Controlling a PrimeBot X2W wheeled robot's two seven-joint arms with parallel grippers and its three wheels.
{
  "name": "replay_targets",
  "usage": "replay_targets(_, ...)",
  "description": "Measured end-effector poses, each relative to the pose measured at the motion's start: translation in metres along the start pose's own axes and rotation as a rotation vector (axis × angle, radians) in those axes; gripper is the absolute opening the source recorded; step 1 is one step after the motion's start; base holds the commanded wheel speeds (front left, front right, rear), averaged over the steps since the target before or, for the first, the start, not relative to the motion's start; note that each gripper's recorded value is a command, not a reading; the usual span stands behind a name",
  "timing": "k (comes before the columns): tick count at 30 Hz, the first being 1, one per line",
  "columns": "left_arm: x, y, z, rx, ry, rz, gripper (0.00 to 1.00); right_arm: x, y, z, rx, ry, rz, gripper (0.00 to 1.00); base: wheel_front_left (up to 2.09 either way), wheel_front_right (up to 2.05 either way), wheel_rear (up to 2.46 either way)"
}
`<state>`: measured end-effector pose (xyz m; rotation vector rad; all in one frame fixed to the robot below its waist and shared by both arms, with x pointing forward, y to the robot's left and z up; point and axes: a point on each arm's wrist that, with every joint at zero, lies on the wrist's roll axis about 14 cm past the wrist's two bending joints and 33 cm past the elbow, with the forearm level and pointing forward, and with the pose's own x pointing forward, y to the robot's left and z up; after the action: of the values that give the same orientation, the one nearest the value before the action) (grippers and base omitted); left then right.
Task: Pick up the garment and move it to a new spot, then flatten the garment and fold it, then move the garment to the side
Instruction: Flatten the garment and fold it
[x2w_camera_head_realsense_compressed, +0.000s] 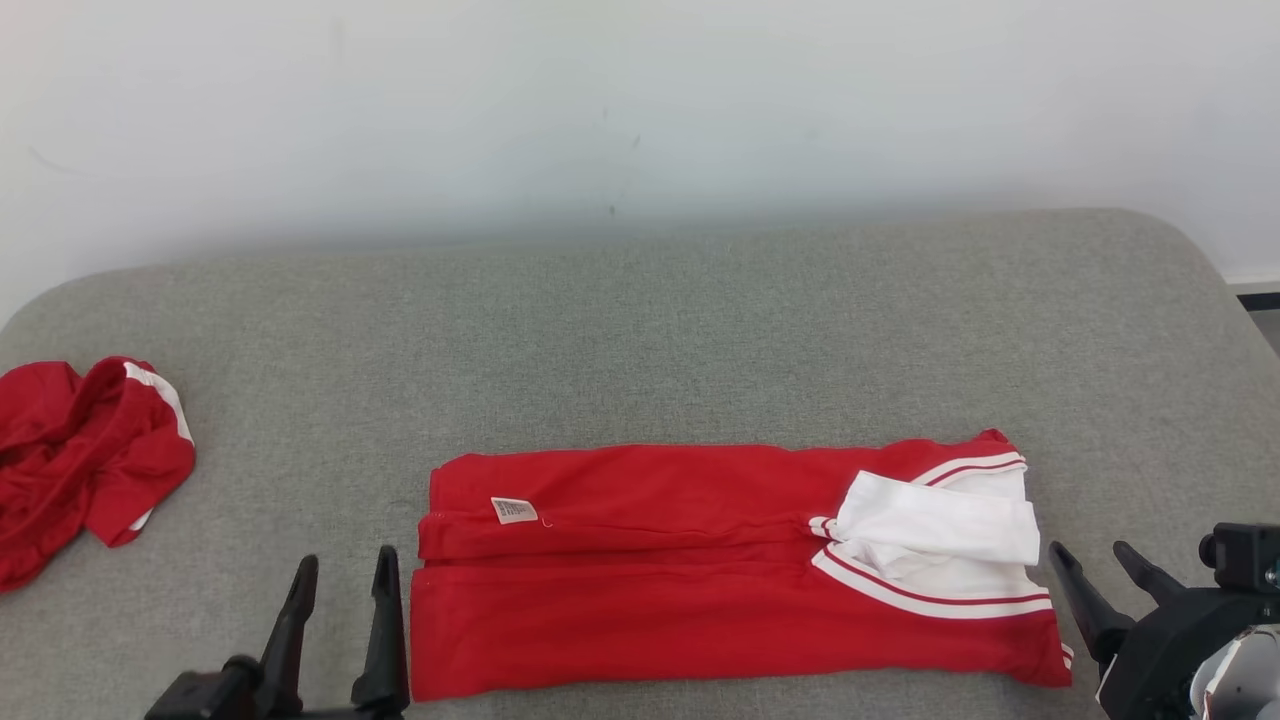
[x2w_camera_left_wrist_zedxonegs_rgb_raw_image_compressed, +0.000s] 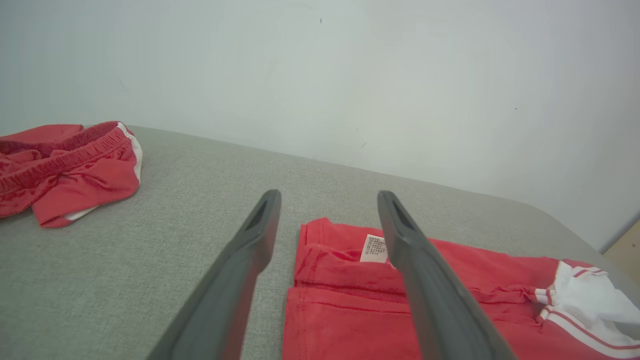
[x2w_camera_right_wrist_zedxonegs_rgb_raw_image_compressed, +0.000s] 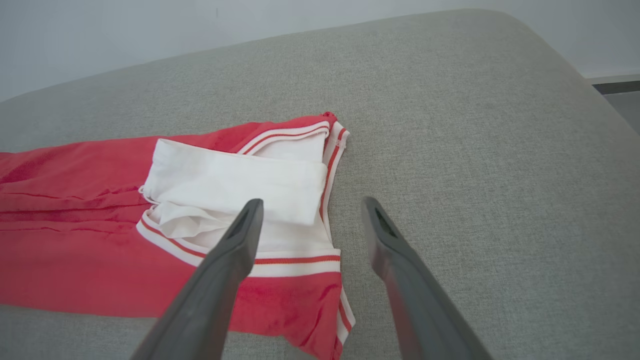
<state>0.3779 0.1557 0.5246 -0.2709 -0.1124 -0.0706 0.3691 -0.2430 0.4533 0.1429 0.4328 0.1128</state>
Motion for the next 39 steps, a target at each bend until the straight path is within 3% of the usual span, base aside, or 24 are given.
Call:
replay_targets(16,-0.033,0.036,-0.017,0.029,0.045,0.095,1.00,0.040,-0.006,-0.003,0.101,0.137,-0.055,1.00,0.00,0.00,0.00)
replay_targets(29,-0.024,0.057,-0.018,0.068,0.051,0.151,1.00,0.071,-0.004,-0.044,0.148,0.329,-0.087,1.00,0.00,0.00,0.00)
replay_targets(39,-0.017,0.067,-0.022,0.098,0.064,0.173,1.00,0.091,0.006,-0.055,0.159,0.411,-0.078,1.00,0.00,0.00,0.00)
